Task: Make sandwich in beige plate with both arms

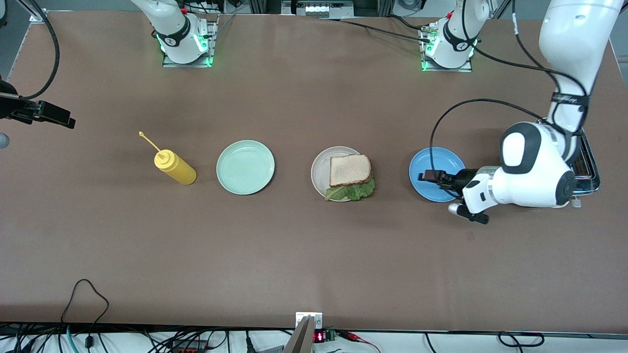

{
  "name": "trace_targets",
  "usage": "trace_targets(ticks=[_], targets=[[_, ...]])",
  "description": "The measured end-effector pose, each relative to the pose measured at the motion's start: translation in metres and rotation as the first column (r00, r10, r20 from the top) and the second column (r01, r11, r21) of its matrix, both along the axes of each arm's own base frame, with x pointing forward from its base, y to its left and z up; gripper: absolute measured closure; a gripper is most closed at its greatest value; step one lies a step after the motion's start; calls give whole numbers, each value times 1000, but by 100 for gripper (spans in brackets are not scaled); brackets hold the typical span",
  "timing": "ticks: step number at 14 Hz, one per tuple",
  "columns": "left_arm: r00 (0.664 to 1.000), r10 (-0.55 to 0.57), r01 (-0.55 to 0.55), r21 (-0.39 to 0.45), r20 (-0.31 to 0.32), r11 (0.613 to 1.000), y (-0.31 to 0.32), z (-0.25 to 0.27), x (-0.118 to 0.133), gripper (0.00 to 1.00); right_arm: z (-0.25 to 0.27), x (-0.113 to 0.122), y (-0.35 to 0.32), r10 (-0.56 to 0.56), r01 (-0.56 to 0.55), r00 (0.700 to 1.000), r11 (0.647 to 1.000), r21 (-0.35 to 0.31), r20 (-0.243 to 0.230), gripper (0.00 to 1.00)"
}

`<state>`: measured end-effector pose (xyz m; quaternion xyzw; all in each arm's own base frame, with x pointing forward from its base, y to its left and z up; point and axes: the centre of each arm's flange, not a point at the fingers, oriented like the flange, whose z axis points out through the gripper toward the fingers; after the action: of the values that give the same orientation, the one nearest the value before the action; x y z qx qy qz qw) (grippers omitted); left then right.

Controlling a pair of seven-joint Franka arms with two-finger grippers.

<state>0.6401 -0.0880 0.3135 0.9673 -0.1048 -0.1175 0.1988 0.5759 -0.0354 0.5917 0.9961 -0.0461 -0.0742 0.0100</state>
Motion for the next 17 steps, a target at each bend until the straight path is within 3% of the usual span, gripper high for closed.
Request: trace_targets(ticks=[3, 5, 10, 12, 15, 17], targets=[[991, -107, 84, 255, 79, 963, 23, 41, 7, 0, 0, 0, 0, 3, -3, 1000, 1000, 0, -2, 0], [981, -126, 67, 354, 145, 933, 38, 78, 15, 0, 0, 0, 1, 4, -4, 1000, 1000, 0, -3, 0], [951, -29, -106, 413, 308, 905, 83, 184, 19, 0, -3, 2, -3, -2, 2, 1000, 1000, 0, -2, 0], [935, 51, -191, 378, 350, 906, 90, 221, 11, 0, -5, 3, -13, -18, 18, 1000, 1000, -1, 2, 0], [936, 148, -264, 357, 320, 896, 98, 256, -13, 0, -1, 11, -26, -39, 39, 997, 999, -6, 73, 0], [938, 182, -285, 360, 294, 888, 99, 266, -25, 0, 4, 12, -30, -45, 46, 994, 999, -7, 96, 0]])
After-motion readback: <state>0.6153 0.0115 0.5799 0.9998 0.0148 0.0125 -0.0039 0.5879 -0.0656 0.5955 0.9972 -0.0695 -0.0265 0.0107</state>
